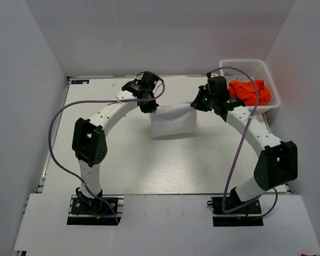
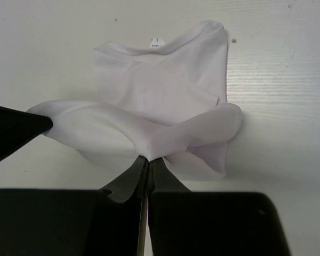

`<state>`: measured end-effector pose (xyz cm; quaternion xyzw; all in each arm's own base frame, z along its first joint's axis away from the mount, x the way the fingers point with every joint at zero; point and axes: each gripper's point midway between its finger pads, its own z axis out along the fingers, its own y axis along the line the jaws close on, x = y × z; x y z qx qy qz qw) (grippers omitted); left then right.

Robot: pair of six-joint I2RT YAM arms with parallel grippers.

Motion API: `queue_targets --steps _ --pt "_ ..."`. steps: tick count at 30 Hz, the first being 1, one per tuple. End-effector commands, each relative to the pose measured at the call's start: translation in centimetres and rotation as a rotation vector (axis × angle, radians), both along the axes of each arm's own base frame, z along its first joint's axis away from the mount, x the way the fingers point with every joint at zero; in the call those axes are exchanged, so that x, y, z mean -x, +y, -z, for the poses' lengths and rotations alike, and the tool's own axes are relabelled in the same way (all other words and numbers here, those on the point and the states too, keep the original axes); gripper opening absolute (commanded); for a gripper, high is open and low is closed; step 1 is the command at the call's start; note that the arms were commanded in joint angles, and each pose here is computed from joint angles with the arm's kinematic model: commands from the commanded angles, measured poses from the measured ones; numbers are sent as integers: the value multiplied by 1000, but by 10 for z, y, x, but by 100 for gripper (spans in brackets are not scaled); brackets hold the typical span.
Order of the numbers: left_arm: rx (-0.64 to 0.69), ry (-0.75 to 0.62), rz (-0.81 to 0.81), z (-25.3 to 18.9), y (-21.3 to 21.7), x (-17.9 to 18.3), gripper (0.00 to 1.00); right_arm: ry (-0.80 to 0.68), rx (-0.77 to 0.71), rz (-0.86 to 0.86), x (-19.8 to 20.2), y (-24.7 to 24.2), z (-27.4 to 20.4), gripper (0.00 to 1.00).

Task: Fold and stack the t-shirts
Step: Fold the long partially folded tshirt into a neat square, then smooth out wrinkles on the folded tshirt

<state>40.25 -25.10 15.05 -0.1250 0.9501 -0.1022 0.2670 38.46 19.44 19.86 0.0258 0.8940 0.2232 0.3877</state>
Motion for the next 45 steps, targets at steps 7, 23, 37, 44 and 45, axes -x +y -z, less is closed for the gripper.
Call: queue_targets --steps 7,23,37,44,45 --pt "0 -86 -106 -10 26 -67 0 -32 -62 -50 -72 6 -1 0" --pt "174 -452 -102 -8 15 -217 100 62 -309 -70 -218 4 56 90" --pt "280 -533 324 -24 -67 -188 100 27 -266 -137 -156 16 54 90" --pt "258 -444 309 37 -68 -191 100 157 -332 -104 -134 18 113 90" --pt "252 -424 308 51 -68 -190 100 185 -342 -103 -132 18 122 90"
